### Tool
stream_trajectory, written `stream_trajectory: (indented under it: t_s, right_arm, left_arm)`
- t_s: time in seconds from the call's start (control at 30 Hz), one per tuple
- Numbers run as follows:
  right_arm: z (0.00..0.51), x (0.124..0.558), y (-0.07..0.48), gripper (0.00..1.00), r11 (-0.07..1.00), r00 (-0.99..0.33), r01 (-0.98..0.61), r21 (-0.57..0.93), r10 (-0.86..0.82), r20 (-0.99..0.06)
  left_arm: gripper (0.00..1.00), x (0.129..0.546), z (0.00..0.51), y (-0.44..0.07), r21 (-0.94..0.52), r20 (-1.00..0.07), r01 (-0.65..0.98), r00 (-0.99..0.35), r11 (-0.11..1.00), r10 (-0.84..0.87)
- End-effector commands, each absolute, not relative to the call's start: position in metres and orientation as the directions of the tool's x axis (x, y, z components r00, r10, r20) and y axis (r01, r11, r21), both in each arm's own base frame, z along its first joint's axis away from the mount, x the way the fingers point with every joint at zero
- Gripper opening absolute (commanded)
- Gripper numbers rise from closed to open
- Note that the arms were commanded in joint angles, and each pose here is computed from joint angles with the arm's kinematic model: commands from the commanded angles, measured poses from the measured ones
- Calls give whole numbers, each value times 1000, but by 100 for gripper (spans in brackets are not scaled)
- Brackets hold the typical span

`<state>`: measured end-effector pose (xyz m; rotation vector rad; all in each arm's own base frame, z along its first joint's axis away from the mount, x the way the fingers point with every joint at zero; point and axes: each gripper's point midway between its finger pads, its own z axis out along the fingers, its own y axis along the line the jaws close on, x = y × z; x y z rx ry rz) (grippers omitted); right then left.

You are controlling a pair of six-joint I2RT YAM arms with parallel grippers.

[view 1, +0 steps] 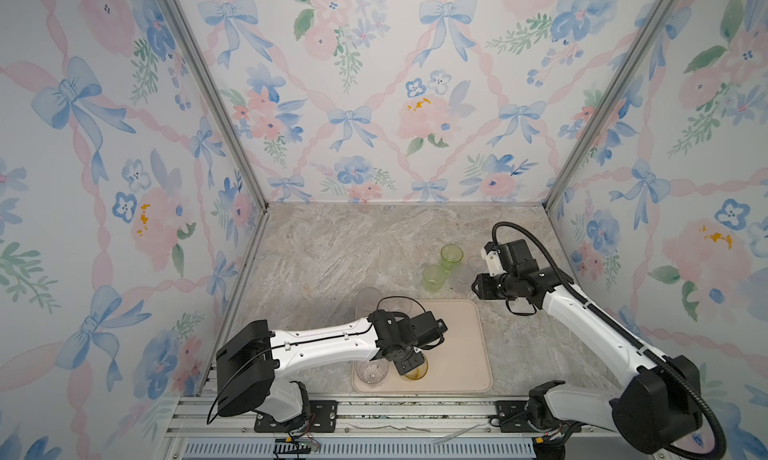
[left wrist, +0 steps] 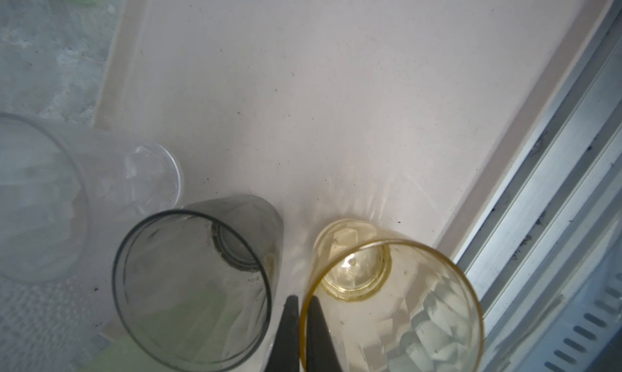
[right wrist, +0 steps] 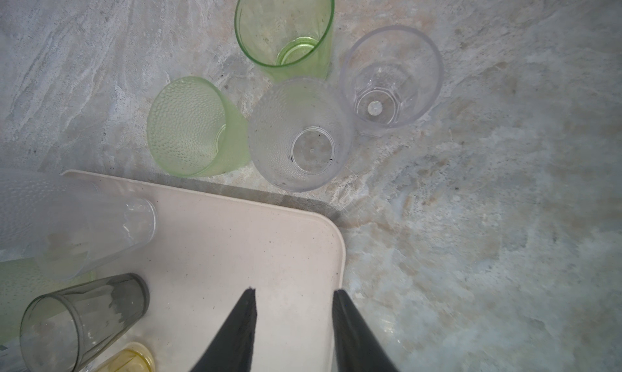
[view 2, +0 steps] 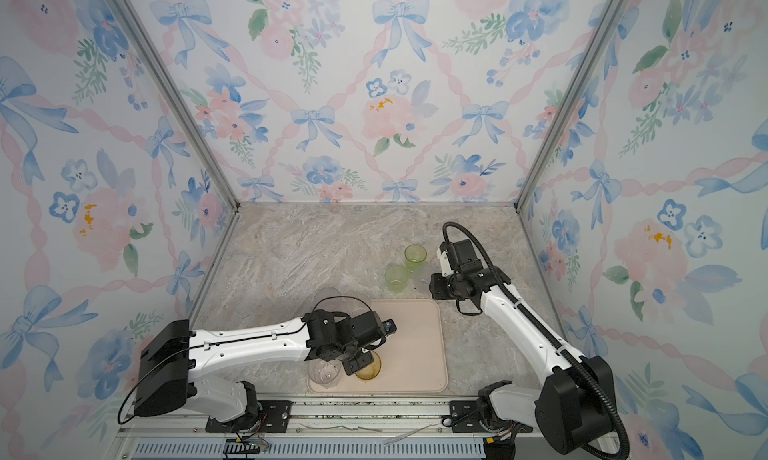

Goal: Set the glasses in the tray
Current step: 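Lower the yellow glass onto the tray edge nearest the robot, then open the left gripper and raise it while the right gripper moves toward the tray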

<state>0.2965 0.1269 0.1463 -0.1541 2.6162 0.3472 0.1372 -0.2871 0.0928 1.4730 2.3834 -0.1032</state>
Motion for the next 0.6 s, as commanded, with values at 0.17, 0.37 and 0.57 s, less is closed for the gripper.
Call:
stream_trajectory:
  t_s: [0.17,0.37,0.57]
  right_arm:
    - [145,290,149,41,951,-884,-230,206,-116,-453]
    - [141,282,156,41,948,-888,-250,199,-143,-437]
    - [136,268,163,41,940,-898,-283,191,-189,-397]
  left_arm:
    - [16,135,100,-280,101,-337,879,-411,466,847]
    - [21,135,107,-281,97,-360,880,-404,464,841]
    - [22,138,124,-286,105,-409,880,-386,463,827]
